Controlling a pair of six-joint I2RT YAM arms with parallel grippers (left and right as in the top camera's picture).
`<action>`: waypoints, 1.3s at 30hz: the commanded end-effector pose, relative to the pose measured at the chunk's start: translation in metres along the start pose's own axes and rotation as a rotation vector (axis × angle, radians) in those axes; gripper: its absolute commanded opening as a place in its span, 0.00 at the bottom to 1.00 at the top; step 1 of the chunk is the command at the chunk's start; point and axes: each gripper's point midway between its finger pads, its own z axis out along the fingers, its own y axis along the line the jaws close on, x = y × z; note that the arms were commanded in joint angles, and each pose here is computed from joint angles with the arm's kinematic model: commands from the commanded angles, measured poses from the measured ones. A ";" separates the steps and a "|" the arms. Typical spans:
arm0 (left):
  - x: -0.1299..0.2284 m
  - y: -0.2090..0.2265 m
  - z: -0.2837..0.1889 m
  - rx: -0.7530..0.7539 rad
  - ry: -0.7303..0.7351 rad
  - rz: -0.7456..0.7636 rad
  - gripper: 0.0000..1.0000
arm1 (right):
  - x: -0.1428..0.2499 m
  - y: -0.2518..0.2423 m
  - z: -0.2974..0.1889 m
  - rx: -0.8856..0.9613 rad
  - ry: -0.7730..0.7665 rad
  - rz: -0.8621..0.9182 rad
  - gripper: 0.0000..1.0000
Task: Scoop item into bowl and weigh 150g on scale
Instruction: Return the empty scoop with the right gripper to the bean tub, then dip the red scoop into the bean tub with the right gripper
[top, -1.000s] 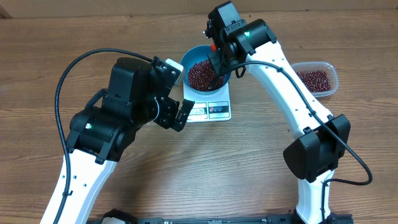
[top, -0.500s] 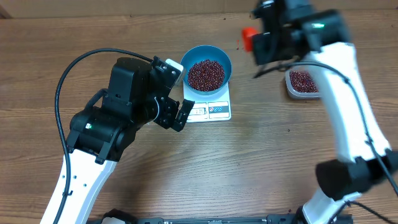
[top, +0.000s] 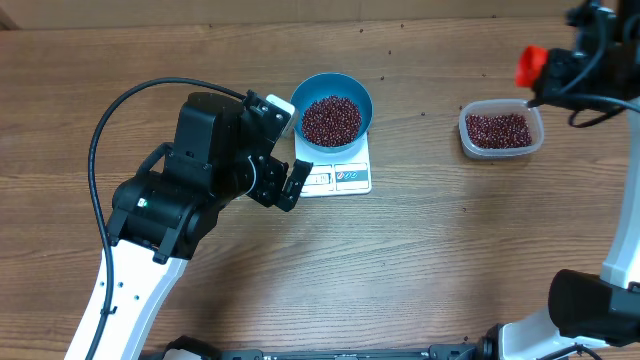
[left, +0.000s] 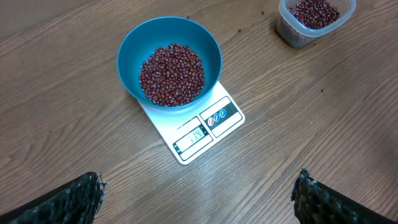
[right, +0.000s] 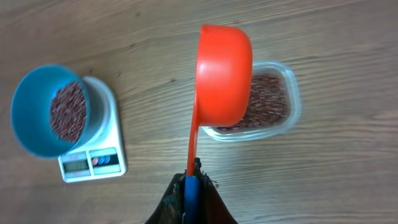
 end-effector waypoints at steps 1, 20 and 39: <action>-0.006 0.003 -0.003 -0.011 -0.014 -0.006 0.99 | 0.002 -0.011 0.008 -0.002 0.021 0.051 0.04; -0.006 0.003 -0.003 -0.011 -0.014 -0.006 1.00 | 0.066 -0.059 0.154 0.080 0.257 0.102 0.04; -0.006 0.003 -0.003 -0.011 -0.014 -0.006 1.00 | 0.096 -0.028 0.205 -0.160 0.345 0.150 0.04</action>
